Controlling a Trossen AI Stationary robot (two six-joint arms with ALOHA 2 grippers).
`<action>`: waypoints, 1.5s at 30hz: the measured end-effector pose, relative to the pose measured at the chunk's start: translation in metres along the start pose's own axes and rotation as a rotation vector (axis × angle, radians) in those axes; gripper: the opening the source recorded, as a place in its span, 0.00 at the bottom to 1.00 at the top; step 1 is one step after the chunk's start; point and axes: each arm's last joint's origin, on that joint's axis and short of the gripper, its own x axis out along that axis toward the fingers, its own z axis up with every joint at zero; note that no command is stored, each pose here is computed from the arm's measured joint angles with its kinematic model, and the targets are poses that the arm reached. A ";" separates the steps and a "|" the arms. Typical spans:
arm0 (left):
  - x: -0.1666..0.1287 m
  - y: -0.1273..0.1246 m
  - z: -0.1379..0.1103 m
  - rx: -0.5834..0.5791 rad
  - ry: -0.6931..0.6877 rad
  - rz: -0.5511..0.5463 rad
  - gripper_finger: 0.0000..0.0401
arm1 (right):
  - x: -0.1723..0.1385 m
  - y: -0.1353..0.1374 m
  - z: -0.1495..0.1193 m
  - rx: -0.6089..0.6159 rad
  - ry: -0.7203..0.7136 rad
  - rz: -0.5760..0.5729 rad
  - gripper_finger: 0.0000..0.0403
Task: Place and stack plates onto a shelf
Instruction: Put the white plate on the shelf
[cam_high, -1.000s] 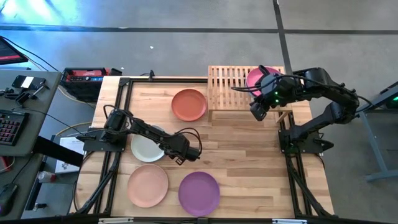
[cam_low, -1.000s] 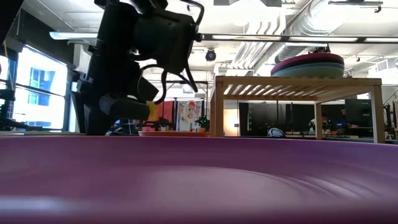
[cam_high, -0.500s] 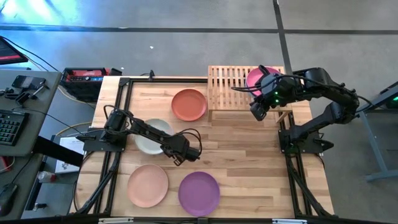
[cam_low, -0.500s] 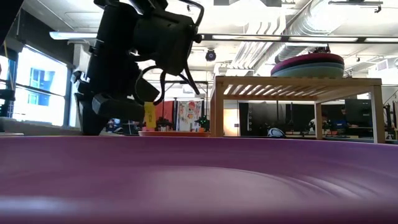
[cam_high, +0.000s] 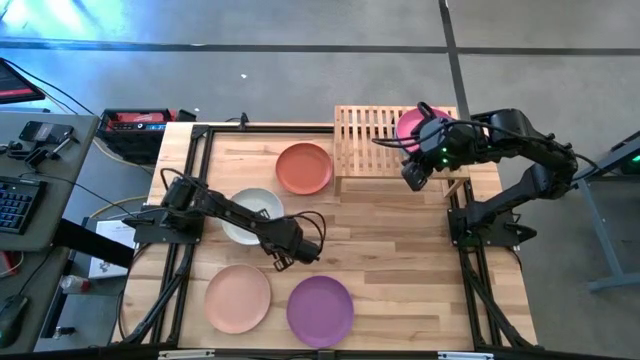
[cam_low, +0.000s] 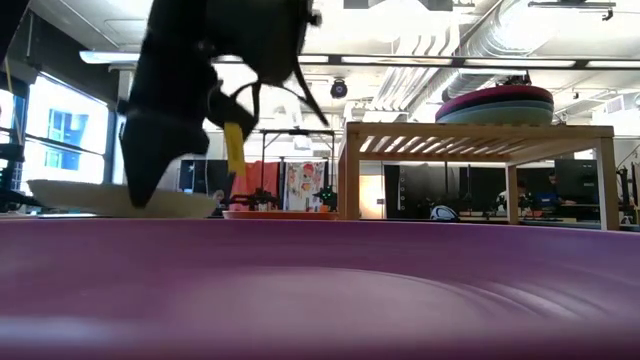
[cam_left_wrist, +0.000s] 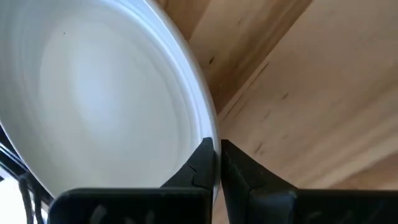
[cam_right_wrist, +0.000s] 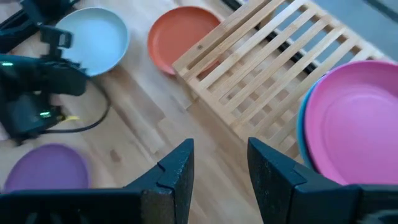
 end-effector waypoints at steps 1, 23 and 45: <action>-0.004 0.003 -0.002 0.001 -0.012 -0.003 0.01 | 0.000 0.000 0.000 0.002 -0.007 -0.009 0.31; -0.108 0.126 -0.043 0.441 -0.521 -0.065 0.00 | 0.002 -0.008 0.015 0.097 -0.165 -0.111 0.31; -0.110 0.166 -0.005 1.101 -0.583 0.454 0.01 | 0.045 -0.014 0.092 0.099 -0.459 -0.028 0.31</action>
